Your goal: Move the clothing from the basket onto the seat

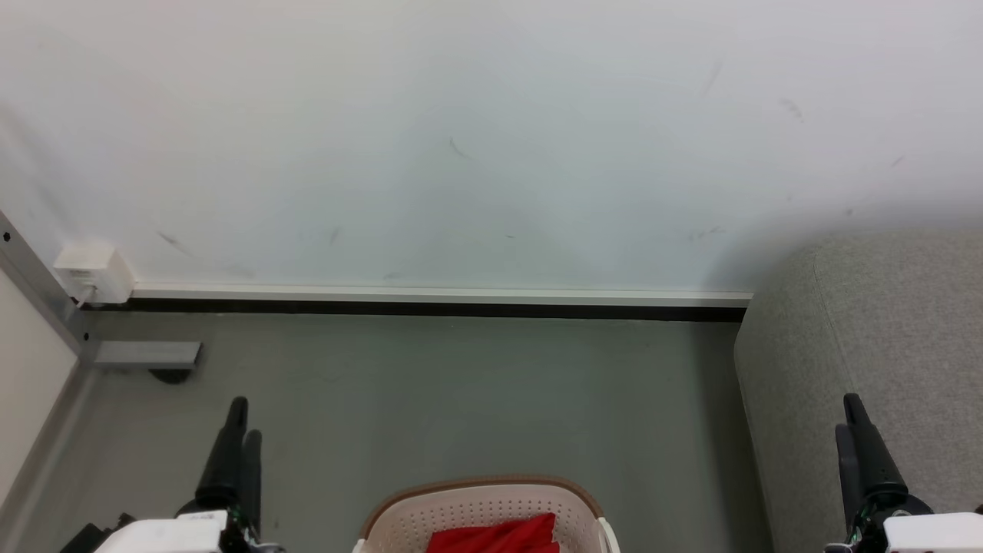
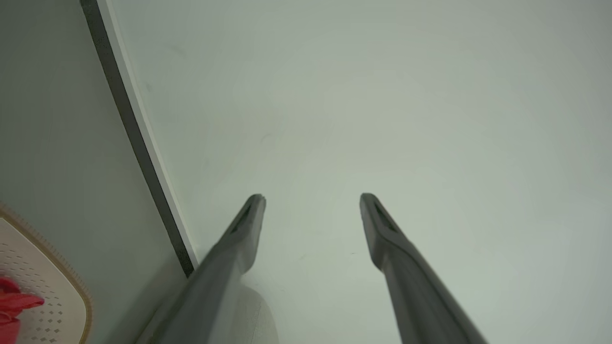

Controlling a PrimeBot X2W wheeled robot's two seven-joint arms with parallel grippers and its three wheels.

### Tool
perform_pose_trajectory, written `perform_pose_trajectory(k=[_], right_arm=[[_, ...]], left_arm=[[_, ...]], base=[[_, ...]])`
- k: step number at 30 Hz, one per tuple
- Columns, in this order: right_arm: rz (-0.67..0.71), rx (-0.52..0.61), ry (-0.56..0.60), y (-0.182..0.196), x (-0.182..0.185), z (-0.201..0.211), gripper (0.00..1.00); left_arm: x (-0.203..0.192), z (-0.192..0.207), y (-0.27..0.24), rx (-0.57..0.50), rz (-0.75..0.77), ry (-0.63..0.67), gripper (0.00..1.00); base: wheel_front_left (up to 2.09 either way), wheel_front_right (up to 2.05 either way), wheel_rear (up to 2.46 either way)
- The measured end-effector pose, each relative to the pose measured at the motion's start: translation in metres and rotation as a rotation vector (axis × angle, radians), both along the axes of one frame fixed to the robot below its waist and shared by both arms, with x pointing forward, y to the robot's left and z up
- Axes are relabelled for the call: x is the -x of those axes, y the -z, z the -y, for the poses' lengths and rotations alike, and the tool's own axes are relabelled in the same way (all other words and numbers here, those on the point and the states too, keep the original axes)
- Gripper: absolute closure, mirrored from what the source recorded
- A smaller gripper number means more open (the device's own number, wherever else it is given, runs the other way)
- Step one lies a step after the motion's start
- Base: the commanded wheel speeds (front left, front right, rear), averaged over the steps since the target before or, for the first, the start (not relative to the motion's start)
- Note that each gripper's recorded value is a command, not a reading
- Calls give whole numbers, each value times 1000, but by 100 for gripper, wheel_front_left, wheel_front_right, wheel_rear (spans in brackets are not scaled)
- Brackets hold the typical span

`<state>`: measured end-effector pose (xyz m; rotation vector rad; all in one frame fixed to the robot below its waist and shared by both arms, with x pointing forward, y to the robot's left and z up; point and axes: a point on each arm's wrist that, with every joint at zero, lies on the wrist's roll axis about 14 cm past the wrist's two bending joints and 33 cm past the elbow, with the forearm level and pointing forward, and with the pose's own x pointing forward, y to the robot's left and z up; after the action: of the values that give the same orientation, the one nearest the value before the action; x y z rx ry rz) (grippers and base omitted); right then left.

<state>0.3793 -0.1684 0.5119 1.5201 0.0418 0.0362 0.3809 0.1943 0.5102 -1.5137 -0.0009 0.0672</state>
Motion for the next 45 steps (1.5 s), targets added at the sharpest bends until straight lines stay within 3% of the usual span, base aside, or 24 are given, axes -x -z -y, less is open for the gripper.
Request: perform_pose_trajectory(k=[15, 31, 45], right_arm=[[85, 141, -12, -17, -1, -7, 0], [185, 433, 6, -31, -4, -7, 0], [223, 735, -2, -27, -4, -9, 0]], left_arm=[[-2, -9, -11, -201, 41, -48, 0], [-3, -19, -27, -484, 82, -100, 0], [-3, -5, -33, -764, 99, -82, 0]], base=[[0, 0, 0], [0, 0, 0], [0, 0, 0]])
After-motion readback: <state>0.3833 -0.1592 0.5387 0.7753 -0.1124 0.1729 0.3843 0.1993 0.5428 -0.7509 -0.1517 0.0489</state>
